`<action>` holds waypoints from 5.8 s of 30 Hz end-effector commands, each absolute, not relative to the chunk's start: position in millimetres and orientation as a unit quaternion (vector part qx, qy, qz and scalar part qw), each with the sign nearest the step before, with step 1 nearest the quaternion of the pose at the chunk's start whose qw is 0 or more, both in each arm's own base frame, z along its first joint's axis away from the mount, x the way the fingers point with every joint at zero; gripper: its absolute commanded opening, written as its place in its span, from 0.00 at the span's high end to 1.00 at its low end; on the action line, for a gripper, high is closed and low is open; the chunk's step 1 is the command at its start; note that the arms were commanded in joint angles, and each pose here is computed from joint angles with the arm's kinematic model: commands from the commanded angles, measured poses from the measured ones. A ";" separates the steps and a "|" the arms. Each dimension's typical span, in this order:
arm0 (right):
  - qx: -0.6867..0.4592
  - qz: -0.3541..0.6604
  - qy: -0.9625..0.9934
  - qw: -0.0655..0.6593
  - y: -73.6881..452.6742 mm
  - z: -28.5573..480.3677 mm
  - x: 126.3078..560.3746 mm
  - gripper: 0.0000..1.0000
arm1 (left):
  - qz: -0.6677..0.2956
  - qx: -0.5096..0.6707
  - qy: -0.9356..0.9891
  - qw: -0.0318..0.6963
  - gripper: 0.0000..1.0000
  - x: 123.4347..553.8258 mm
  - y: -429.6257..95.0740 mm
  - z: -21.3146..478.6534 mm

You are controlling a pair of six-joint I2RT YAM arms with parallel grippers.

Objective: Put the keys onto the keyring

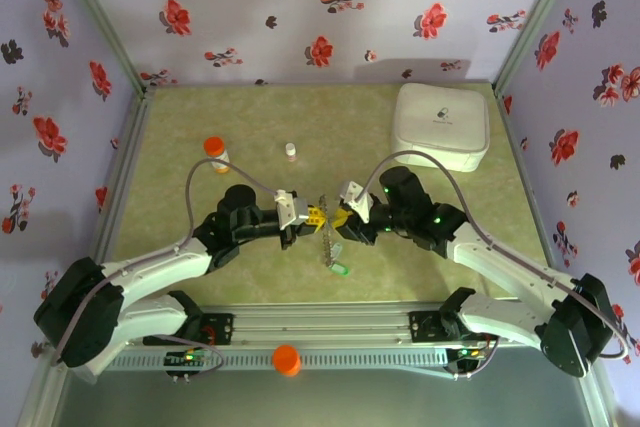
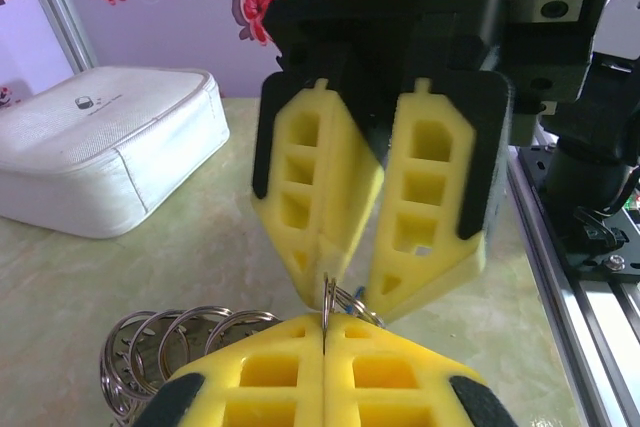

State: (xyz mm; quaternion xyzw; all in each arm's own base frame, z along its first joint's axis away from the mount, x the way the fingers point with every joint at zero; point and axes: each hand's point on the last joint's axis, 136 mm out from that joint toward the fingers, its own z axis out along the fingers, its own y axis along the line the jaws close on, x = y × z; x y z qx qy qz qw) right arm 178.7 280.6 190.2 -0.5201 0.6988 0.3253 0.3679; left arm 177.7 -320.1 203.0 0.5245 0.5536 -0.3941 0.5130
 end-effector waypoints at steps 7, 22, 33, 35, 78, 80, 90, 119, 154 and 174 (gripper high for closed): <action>-0.534 0.296 0.701 0.368 275.6 192.5 181.1 1.00 | -0.404 0.509 0.515 0.560 1.00 176.9 -320.0 233.0; -0.516 0.312 0.706 0.371 272.9 191.6 183.7 0.78 | -0.419 0.493 0.488 0.586 1.00 175.0 -319.5 243.0; -0.519 0.364 0.632 0.447 279.9 230.6 174.4 0.71 | -0.426 0.499 0.482 0.581 1.00 174.2 -323.6 229.9; -0.518 0.356 0.630 0.455 280.3 228.2 178.6 0.74 | -0.430 0.501 0.479 0.578 1.00 172.5 -324.5 229.8; -0.651 0.221 0.640 0.344 281.6 213.7 171.5 1.00 | -0.356 0.592 0.523 0.500 0.85 172.5 -330.3 210.8; -0.654 0.222 0.635 0.347 284.6 216.9 171.0 1.00 | -0.354 0.598 0.521 0.495 0.90 171.7 -331.0 210.8; -0.576 0.300 0.642 0.407 286.6 227.0 175.4 0.72 | -0.362 0.582 0.516 0.514 1.00 171.5 -330.4 213.2; -0.517 0.324 0.690 0.389 268.9 187.4 171.6 0.62 | -0.411 0.490 0.512 0.573 1.00 180.9 -327.3 226.2; -0.545 0.316 0.697 0.343 277.9 174.6 174.7 1.00 | -0.426 0.488 0.493 0.581 1.00 175.6 -327.7 244.3; -0.534 0.305 0.668 0.418 269.1 206.1 172.4 0.73 | -0.423 0.494 0.496 0.576 1.00 175.4 -328.1 236.8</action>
